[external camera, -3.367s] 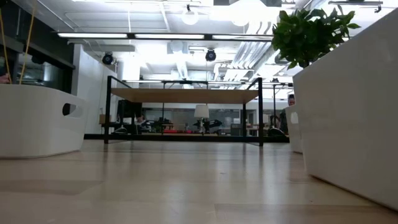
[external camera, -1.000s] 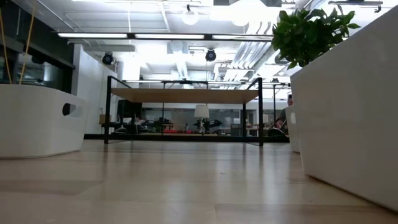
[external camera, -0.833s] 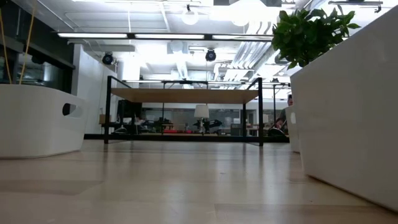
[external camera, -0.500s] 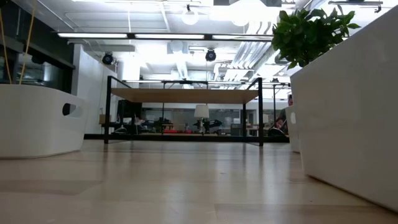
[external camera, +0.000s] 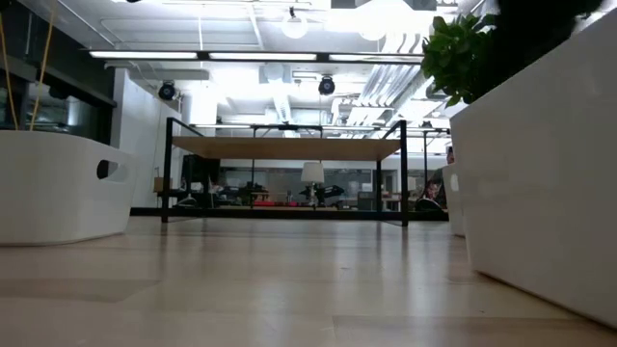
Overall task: Stack baskets on shelf by color
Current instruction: Stack the left black bin on the stacked black bins
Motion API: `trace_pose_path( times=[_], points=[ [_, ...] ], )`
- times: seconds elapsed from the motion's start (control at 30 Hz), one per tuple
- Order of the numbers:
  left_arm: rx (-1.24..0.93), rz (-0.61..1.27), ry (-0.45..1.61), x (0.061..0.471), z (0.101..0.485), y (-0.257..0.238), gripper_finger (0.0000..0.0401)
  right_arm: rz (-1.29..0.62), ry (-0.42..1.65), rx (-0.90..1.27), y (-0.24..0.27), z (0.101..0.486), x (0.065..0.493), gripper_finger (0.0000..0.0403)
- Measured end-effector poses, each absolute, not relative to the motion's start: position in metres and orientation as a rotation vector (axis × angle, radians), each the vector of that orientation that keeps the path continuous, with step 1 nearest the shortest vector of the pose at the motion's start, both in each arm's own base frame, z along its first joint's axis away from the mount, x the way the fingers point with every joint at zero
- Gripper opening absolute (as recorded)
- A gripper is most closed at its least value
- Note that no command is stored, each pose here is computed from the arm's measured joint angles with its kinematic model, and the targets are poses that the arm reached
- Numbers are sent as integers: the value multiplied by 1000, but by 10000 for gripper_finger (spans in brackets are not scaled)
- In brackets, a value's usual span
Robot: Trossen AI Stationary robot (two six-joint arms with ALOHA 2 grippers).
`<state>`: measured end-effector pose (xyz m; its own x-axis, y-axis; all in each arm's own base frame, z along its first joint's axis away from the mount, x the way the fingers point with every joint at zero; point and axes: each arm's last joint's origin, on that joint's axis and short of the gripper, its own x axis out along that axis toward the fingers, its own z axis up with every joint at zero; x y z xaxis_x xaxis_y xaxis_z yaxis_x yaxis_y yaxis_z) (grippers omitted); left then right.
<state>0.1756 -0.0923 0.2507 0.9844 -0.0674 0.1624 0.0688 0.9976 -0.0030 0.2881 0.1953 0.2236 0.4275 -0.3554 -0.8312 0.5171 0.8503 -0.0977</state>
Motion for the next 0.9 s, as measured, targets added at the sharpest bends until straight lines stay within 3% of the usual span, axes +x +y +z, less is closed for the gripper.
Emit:
trace_pose_path(
  times=[0.3, 0.57, 0.73, 0.9],
  points=[
    [3, -70, -140, 176, 248, -93, 161, -545, 804, -159, 158, 230, 328, 192],
    [-8, -71, -123, 176, 247, -93, 161, -487, 913, -158, 121, 228, 347, 159],
    [0, -70, -113, 176, 245, -93, 161, -316, 804, -105, 106, 199, 358, 132],
    [48, -58, -112, 176, 245, -92, 161, -141, 521, 6, 80, 184, 363, 120]
  ],
)
